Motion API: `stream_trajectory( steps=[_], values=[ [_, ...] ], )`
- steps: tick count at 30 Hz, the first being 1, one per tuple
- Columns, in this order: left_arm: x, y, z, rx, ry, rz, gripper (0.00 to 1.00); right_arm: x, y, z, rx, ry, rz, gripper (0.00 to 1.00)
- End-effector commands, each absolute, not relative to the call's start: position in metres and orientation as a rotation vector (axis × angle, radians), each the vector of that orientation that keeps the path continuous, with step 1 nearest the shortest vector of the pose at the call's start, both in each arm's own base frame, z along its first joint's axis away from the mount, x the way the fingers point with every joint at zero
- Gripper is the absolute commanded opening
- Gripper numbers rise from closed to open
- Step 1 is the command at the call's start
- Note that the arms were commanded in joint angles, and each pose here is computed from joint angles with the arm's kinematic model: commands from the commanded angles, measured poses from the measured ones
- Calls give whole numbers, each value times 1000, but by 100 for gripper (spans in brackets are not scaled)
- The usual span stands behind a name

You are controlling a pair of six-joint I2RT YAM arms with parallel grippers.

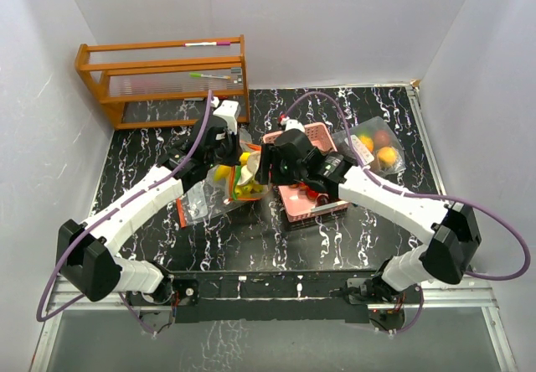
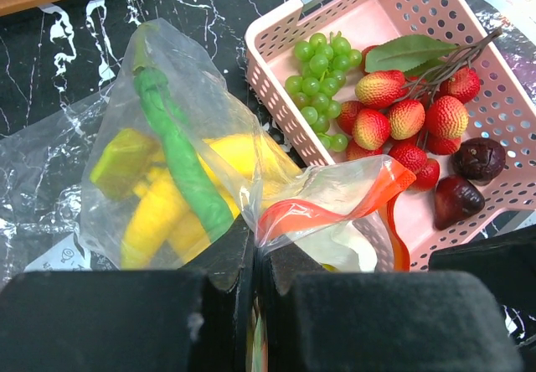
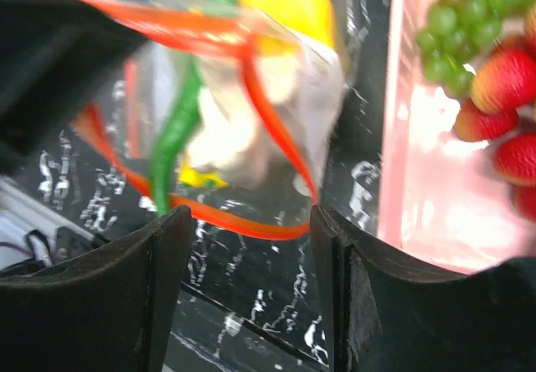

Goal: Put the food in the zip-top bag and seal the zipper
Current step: Place the fake vegetable in the zipper food storage bag, then adjust the zipper food storage bag at the center of the board.

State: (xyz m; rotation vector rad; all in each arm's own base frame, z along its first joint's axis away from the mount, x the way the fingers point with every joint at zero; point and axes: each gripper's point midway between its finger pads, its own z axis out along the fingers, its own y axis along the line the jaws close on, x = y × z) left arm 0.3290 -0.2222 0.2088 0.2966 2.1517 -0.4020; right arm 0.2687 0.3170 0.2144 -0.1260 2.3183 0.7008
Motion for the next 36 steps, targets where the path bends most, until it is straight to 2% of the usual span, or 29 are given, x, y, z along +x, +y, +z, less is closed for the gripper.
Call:
stream_trajectory(
  steps=[1,16,18,22,25,26,28,33,36],
  values=[
    [332,-225,232,303,2100,-418,0,269,303,219,-26,2277,674,60],
    [331,-223,234,304,2094,-413,0,275,315,168,-64,2364,622,53],
    [330,-222,237,301,2087,-412,0,273,317,162,-68,2384,625,46],
    [329,-221,239,303,2080,-408,0,270,314,154,-54,2402,617,43],
    [329,-221,240,306,2079,-409,0,271,315,155,-54,2387,633,21],
    [329,-221,241,308,2078,-412,0,272,317,160,-59,2374,641,14],
    [328,-222,245,319,2074,-419,0,278,319,179,-61,2331,654,8],
    [320,-222,258,366,2093,-426,0,291,332,264,-130,2211,719,8],
    [305,-234,261,423,2136,-527,0,295,342,306,-174,2152,774,8]
  ],
)
